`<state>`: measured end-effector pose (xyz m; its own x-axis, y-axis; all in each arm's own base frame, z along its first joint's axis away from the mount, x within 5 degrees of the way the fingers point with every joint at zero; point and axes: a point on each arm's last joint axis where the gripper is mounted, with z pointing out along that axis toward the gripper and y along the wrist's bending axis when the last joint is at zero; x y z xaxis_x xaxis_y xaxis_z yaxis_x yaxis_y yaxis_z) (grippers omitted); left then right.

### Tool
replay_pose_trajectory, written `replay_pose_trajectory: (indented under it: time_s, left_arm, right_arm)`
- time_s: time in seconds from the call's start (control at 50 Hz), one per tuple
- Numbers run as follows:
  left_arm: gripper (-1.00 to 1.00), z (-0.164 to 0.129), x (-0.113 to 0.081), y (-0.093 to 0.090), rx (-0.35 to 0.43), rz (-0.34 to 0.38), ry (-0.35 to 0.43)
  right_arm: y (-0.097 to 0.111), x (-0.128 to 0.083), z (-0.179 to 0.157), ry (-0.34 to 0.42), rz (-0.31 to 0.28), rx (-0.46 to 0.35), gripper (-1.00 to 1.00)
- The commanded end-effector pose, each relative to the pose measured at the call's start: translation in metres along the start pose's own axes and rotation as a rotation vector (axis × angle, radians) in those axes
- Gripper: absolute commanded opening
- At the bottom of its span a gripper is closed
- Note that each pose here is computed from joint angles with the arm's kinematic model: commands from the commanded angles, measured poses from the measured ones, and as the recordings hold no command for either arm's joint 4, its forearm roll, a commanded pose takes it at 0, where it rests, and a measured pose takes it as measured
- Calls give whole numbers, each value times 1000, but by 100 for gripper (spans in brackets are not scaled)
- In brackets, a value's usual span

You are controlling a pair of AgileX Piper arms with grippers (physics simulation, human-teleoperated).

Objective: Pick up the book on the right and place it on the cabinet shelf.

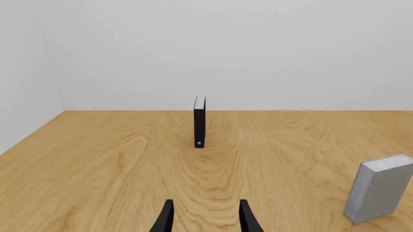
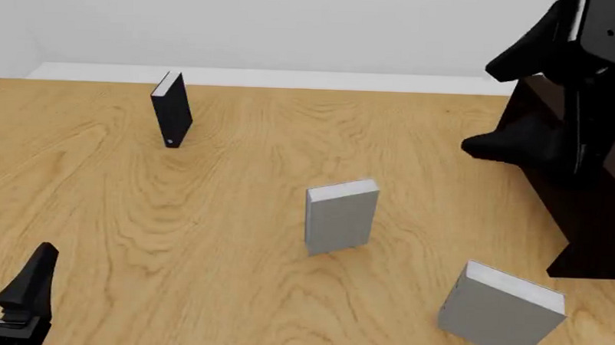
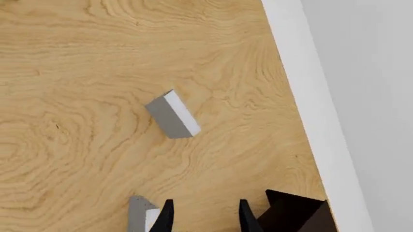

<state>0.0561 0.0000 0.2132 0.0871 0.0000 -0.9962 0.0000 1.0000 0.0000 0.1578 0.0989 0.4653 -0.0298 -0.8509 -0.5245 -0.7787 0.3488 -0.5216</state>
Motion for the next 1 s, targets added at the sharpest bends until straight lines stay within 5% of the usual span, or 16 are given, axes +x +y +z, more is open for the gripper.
replay_pose_trajectory:
  time_s: [0.02, 0.7, 1.0]
  left_arm:
    - [100, 0, 0, 0, 0, 0, 0]
    - [100, 0, 0, 0, 0, 0, 0]
    - [100, 0, 0, 0, 0, 0, 0]
  right_arm:
    - [9, -3, 26, 43, -33, -85, 100]
    - [32, -15, 77, 123, -64, -242, 100]
    - [32, 4, 91, 196, -42, -264, 100]
